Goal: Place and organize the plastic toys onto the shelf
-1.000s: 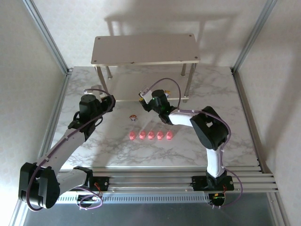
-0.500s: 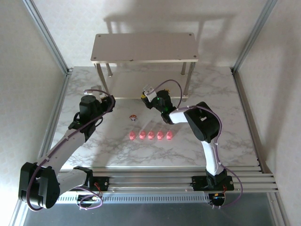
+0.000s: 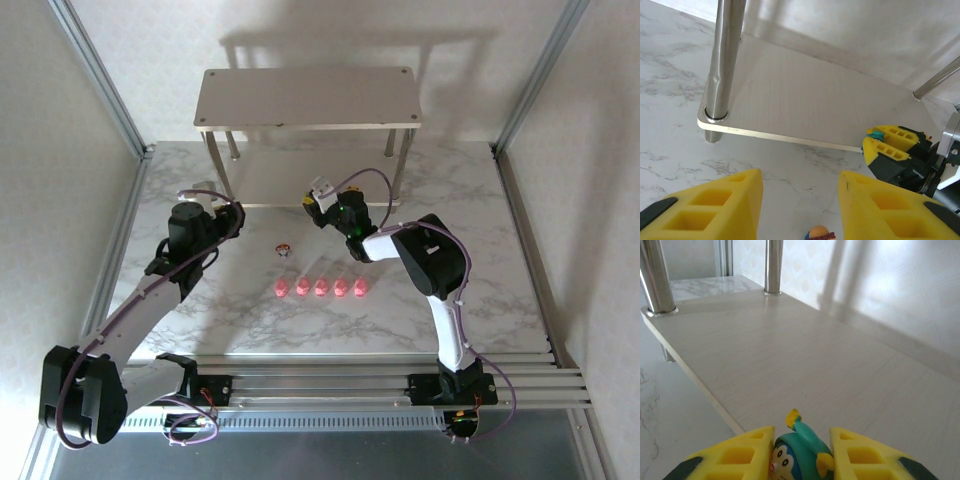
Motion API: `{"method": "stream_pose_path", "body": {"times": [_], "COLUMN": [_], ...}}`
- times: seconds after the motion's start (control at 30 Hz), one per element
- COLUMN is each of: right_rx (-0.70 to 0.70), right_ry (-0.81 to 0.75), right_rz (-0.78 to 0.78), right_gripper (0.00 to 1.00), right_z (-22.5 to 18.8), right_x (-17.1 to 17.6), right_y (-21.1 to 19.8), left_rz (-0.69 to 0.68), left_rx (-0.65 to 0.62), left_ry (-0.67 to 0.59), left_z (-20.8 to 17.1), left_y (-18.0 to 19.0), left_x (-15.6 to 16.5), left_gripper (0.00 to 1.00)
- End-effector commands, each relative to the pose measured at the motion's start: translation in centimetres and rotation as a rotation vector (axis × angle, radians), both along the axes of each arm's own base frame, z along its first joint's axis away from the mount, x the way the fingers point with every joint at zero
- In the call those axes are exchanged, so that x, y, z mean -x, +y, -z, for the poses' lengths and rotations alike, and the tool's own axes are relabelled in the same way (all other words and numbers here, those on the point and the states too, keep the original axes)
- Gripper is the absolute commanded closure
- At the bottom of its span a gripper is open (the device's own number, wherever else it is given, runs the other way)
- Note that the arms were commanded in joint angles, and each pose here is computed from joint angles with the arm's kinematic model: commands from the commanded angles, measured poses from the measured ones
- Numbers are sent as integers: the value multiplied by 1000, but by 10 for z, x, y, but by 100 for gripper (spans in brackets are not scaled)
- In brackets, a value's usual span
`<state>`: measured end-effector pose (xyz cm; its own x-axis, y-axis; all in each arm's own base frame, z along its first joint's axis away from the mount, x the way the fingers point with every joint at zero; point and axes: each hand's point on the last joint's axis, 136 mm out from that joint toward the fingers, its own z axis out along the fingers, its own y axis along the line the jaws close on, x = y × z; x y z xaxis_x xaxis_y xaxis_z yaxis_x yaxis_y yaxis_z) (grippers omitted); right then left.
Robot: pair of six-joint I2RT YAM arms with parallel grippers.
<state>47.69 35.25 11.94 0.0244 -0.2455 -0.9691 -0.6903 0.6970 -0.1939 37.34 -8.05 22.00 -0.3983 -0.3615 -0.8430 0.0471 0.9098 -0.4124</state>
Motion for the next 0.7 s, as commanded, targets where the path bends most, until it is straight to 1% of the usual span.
{"method": "stream_pose_path", "body": {"times": [0.0, 0.1, 0.3, 0.43, 0.67], "right_rx": [-46, -53, -110, -132, -130], "right_ry": [-90, -75, -33, -17, 29], "right_rz": [40, 11, -23, -33, -54], "right_gripper": [93, 93, 93, 93, 92], "right_z": [-34, -41, -58, -64, -50], "right_x": [-13, -12, -11, -13, -14], "right_y": [-12, -8, -3, 1, 8], "left_rz": [-30, -27, -24, -24, -22], "left_rx": [12, 12, 2, -6, -7], "left_ry": [-43, -48, -42, -40, -35], "left_z": [-17, -18, -12, -9, -5], "left_y": [6, 6, 7, 9, 9], "left_x": [1, 3, 9, 12, 15], "left_gripper": [56, 56, 55, 53, 50]}}
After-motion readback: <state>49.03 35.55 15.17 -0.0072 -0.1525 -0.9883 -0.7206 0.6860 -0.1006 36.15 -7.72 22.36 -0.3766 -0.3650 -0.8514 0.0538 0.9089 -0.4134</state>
